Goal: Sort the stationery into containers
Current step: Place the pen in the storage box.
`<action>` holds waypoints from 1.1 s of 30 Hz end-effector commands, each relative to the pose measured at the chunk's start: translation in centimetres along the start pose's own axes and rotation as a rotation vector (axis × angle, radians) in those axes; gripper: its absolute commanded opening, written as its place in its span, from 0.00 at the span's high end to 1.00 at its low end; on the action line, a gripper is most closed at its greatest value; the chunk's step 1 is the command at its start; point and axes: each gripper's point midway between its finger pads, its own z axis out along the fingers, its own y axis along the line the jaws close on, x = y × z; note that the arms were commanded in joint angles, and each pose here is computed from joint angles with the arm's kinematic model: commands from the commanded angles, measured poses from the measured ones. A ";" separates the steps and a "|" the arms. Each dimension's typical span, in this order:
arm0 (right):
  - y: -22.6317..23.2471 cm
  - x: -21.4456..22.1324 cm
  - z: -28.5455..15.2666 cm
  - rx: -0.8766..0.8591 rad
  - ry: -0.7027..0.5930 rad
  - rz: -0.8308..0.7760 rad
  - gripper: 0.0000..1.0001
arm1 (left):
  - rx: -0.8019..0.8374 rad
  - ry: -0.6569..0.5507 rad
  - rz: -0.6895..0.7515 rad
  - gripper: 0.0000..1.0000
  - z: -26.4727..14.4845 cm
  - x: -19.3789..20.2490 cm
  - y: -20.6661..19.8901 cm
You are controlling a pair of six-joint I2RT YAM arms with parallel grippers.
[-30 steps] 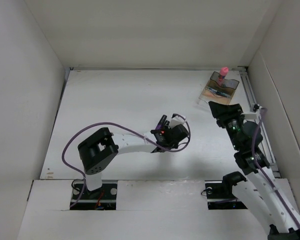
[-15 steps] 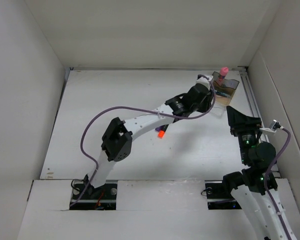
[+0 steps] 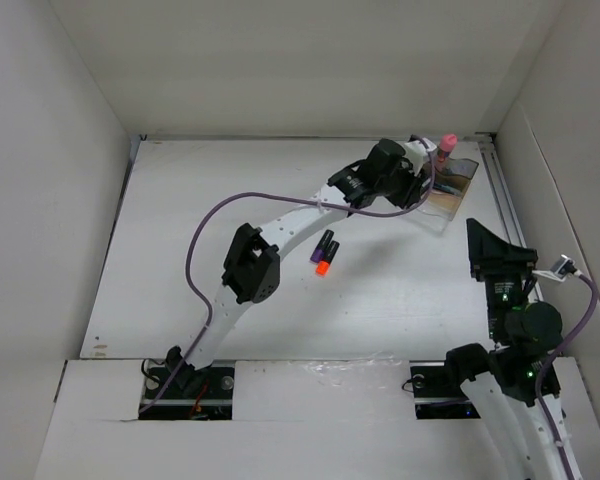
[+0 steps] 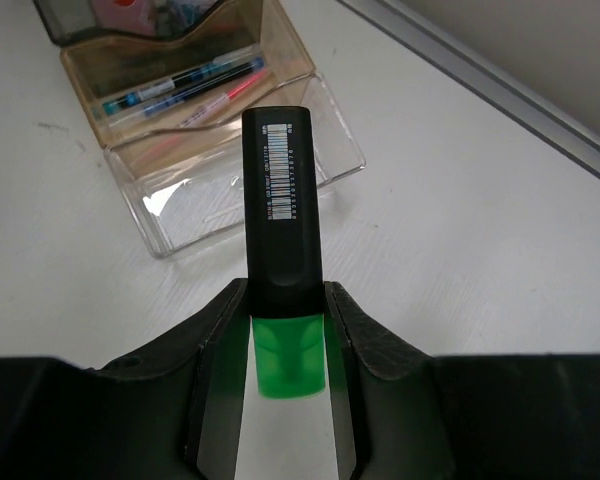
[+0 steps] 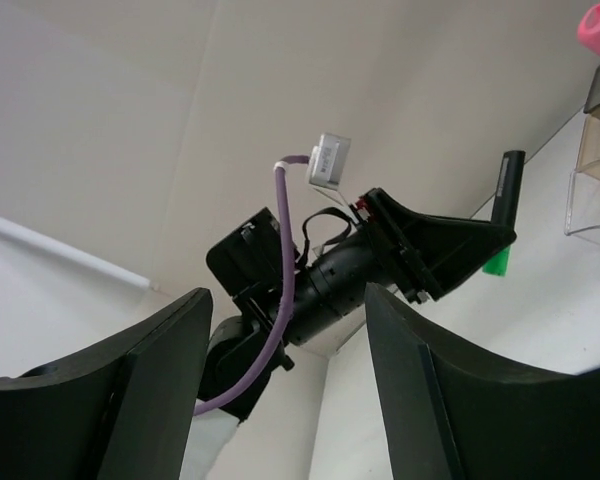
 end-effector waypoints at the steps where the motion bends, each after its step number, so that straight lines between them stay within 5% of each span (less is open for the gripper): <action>1: 0.2 -0.4 0.3 0.012 -0.016 -0.002 0.33 | 0.143 -0.046 0.088 0.89 -1.2 -2.5 -1.5; 6: -2.7 2.3 3.9 0.174 0.069 -0.082 0.30 | 0.200 0.002 0.086 0.94 -2.8 -0.4 -2.6; 14: -5.0 4.2 5.8 0.270 0.122 -0.128 0.01 | 0.225 -0.034 0.115 0.94 -8.8 0.6 -5.8; 22: -5.6 4.6 6.1 0.282 0.133 -0.123 0.01 | 0.234 -0.094 0.122 0.94 -12.1 -0.5 -6.7; 29: -4.5 8.2 6.8 0.215 0.323 -0.161 0.04 | 0.298 -0.131 0.140 0.94 -13.6 -1.2 -8.0; 33: -3.9 10.6 7.1 0.157 0.439 -0.160 0.13 | 0.306 -0.123 0.148 0.94 -13.7 -0.9 -8.1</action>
